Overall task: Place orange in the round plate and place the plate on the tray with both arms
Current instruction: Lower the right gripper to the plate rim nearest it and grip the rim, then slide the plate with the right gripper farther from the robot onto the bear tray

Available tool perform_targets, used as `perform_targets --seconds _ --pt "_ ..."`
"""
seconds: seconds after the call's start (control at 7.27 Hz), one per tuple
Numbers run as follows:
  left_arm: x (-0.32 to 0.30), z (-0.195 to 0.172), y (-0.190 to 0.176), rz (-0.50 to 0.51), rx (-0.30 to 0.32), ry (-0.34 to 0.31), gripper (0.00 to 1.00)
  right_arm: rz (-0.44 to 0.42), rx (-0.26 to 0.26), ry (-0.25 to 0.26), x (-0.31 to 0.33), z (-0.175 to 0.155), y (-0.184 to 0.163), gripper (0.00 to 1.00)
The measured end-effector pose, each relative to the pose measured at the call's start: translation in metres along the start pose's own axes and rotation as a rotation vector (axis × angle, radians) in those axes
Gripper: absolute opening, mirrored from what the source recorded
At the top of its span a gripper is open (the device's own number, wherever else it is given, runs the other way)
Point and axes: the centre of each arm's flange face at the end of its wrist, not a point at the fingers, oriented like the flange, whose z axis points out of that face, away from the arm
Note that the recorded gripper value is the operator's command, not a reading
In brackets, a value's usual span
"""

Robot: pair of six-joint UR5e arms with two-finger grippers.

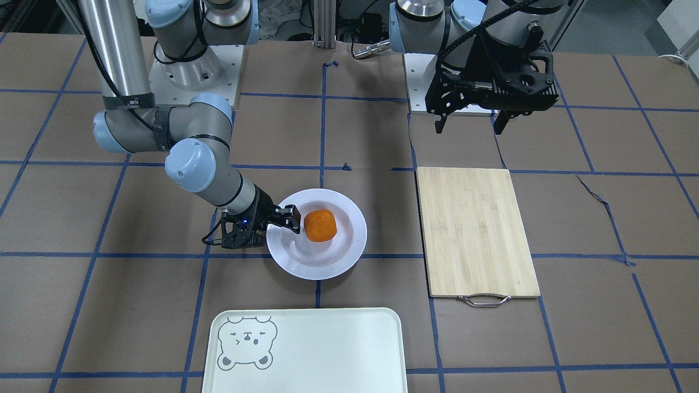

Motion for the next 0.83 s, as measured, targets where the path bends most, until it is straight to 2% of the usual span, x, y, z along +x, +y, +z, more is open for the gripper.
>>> perform_targets --seconds 0.14,0.28,0.41,0.55,0.83 --pt "-0.0003 0.0001 -0.0001 0.000 0.000 0.000 1.00 0.000 0.000 0.003 0.0002 0.0000 0.0000 0.25" --pt "-0.0004 0.0002 -0.0001 -0.001 0.000 0.000 1.00 -0.001 0.001 0.005 0.0002 -0.0003 0.0003 0.18" --pt "-0.0003 0.0004 -0.0003 -0.001 -0.001 0.002 1.00 0.001 0.005 0.006 -0.0007 -0.0020 0.0003 0.07" --pt "-0.0003 0.0005 -0.0004 -0.001 -0.001 0.004 1.00 0.006 0.009 0.006 -0.0017 -0.0043 0.0000 0.04" --pt "-0.0002 0.0006 -0.0005 -0.001 -0.001 0.006 1.00 0.011 0.014 0.005 -0.0024 -0.0077 -0.0022 0.03"
